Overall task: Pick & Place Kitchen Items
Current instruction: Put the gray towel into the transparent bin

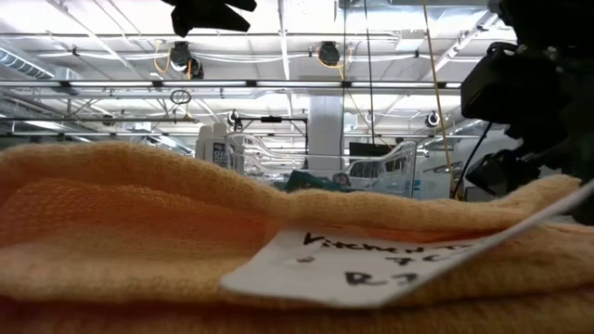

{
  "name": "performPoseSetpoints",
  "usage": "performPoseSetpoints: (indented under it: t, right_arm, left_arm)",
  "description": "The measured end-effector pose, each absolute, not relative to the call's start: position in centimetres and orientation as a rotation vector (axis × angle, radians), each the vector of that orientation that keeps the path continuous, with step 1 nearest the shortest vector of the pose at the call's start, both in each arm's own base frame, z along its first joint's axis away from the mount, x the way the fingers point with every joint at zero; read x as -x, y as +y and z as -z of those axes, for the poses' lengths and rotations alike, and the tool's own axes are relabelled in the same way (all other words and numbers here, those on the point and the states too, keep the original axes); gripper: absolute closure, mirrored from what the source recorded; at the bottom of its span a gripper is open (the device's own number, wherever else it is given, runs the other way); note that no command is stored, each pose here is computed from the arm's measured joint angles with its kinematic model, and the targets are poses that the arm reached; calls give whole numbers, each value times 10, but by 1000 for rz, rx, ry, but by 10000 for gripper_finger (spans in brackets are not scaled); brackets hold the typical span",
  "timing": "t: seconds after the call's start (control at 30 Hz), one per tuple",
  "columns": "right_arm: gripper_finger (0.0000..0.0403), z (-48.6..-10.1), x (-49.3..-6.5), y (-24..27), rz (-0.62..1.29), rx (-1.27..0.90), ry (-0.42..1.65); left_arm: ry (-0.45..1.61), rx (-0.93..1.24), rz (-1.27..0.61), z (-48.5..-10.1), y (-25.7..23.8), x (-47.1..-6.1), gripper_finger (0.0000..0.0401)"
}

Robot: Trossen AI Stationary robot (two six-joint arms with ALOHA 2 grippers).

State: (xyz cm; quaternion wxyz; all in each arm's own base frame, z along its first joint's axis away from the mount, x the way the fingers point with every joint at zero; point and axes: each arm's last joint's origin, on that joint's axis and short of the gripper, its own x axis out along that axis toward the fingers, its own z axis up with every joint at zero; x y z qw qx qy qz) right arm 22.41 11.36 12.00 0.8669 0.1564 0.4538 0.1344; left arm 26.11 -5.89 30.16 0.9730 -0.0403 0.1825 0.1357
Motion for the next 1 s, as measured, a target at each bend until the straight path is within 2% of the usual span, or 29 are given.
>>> performPoseSetpoints:
  t: [0.2, 0.33, 0.6, 0.77, 1.0]
  right_arm:
    - [171, -116, -222, 116, -342, -421, 1030]
    - [202, -116, -221, 117, -369, -460, 1065]
    - [315, -114, -220, 115, -333, -381, 1043]
    - [391, -117, -220, 115, -387, -297, 1012]
    - [398, -150, -211, 108, -362, -262, 886]
  left_arm:
    - [351, 86, -273, -303, -59, -262, 192]
    - [339, 89, -272, -304, -59, -262, 192]
    - [339, 93, -273, -304, -59, -262, 192]
    - [334, 96, -271, -305, -59, -262, 192]
    - [320, 126, -275, -306, -59, -263, 192]
